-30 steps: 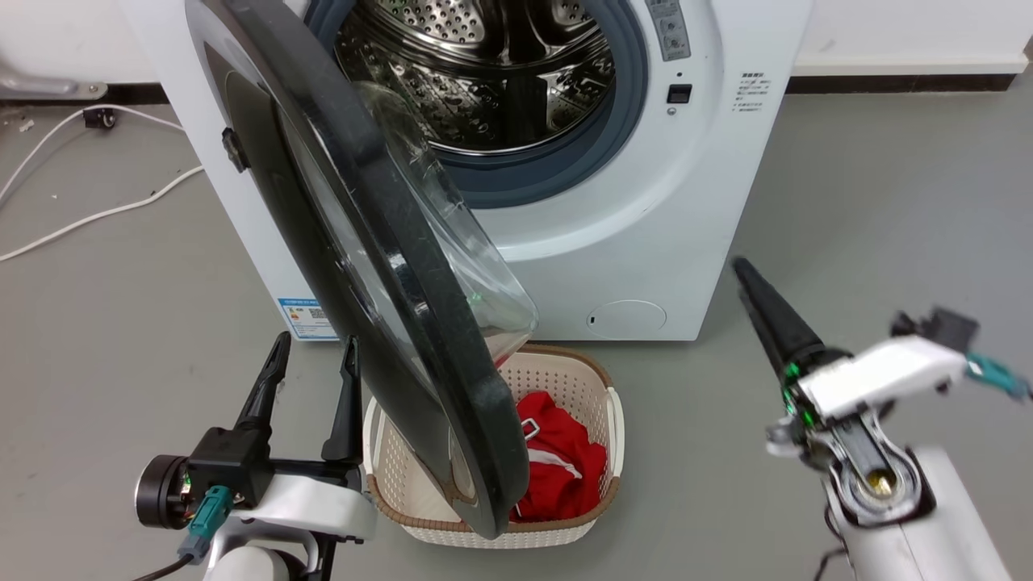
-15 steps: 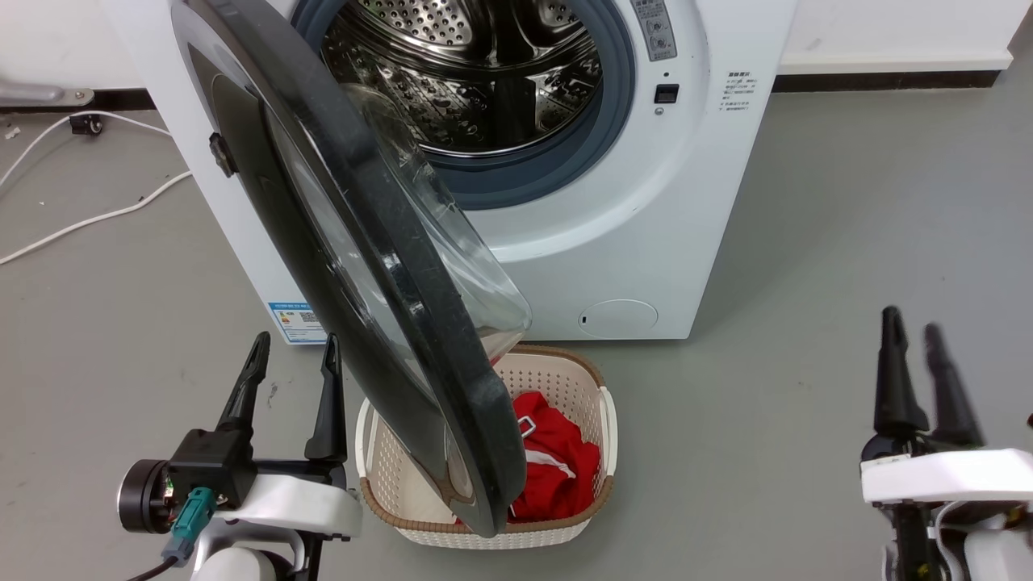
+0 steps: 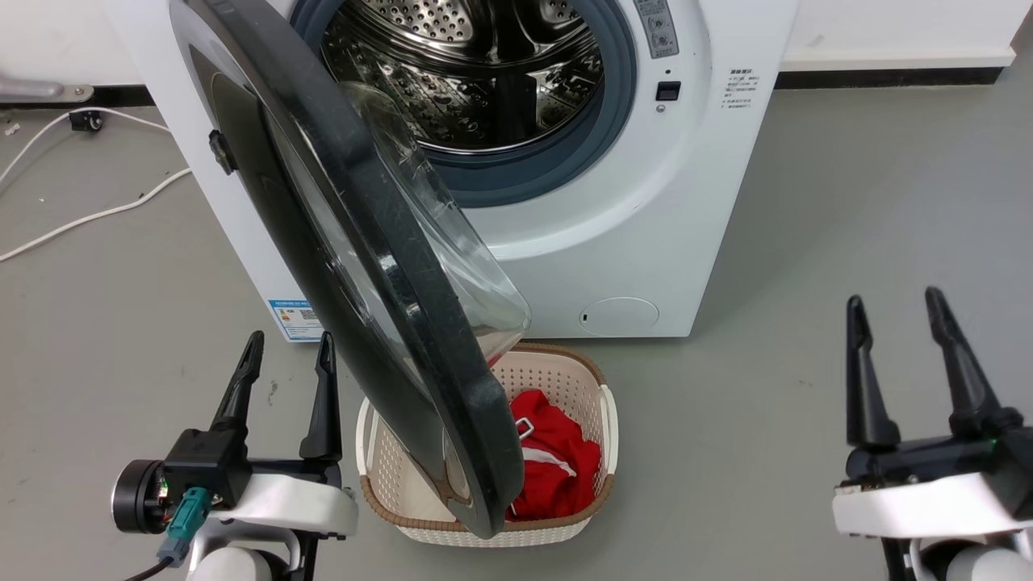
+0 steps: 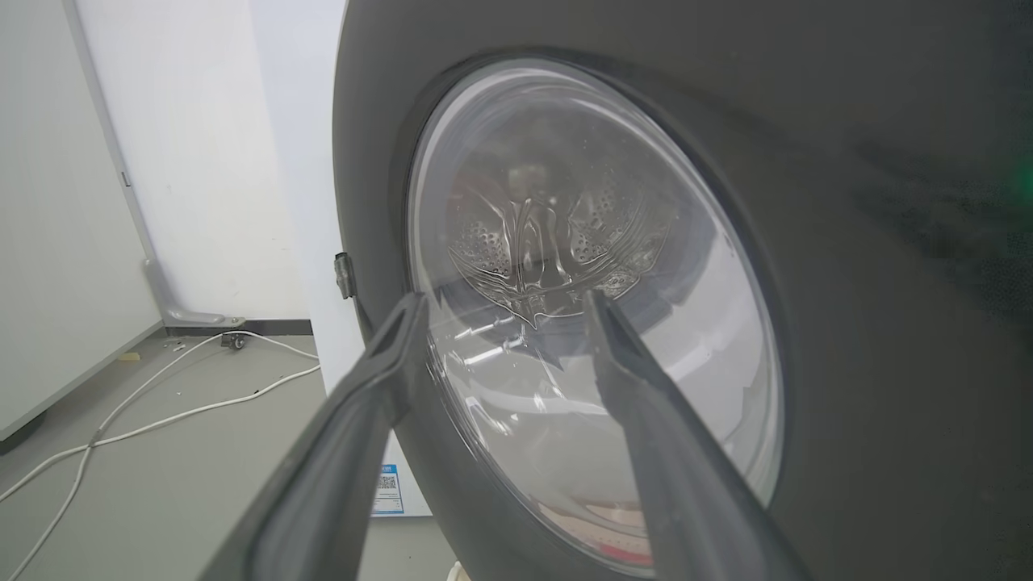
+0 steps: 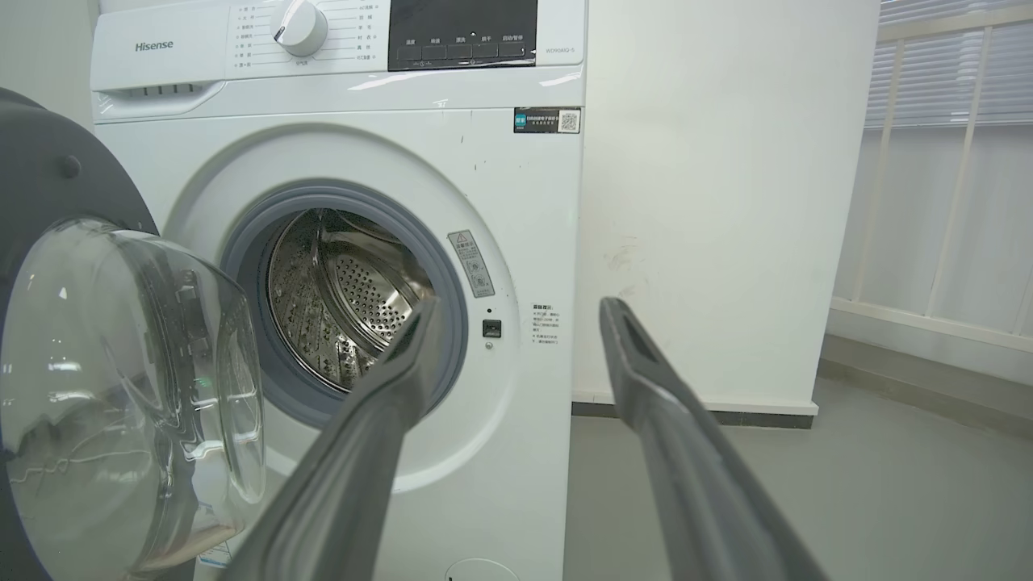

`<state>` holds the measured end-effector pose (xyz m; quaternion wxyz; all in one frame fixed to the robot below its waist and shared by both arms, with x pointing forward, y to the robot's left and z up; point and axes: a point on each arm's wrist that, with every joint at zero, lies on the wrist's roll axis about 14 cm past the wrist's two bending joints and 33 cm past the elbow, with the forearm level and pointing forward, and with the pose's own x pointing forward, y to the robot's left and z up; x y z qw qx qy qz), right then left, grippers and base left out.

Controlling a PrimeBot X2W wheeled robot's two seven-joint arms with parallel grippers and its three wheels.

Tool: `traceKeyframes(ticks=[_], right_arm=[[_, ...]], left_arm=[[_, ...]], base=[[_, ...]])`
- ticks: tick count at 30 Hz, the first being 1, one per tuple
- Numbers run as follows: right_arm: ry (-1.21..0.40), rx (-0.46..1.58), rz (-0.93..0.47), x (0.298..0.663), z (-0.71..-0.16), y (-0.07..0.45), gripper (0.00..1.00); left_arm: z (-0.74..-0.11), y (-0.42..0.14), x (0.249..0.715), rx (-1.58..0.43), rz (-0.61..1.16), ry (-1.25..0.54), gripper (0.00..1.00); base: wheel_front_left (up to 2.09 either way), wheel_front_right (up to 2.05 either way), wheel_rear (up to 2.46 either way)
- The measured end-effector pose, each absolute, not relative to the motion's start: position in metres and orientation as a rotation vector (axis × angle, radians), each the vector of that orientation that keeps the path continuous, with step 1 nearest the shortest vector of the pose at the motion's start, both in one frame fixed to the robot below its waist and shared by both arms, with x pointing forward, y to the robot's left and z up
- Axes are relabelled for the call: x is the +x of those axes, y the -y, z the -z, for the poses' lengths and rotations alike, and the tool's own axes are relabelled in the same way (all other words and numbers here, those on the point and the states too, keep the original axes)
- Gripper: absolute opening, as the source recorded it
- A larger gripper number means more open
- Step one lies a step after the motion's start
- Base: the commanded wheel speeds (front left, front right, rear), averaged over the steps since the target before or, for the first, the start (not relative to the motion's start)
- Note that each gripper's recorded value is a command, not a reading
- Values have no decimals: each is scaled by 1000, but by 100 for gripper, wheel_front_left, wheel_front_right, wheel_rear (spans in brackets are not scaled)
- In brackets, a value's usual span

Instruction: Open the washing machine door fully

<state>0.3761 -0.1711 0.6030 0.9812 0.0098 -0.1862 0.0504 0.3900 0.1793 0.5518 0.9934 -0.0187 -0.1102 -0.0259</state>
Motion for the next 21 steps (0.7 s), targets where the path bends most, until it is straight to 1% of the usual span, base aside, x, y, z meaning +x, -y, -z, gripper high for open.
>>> traceKeyframes(ticks=[3, 8, 21], right_arm=[[334, 2, -112, 374, -591, 167, 100], [235, 42, -100, 372, -559, 171, 100], [204, 51, -99, 373, -547, 170, 100]], left_arm=[[-552, -180, 390, -36, 51, 221, 100], [-552, -179, 390, -36, 54, 222, 100], [-552, -177, 391, -36, 59, 222, 100]], base=[[0, 0, 0], [0, 0, 0], [0, 0, 0]])
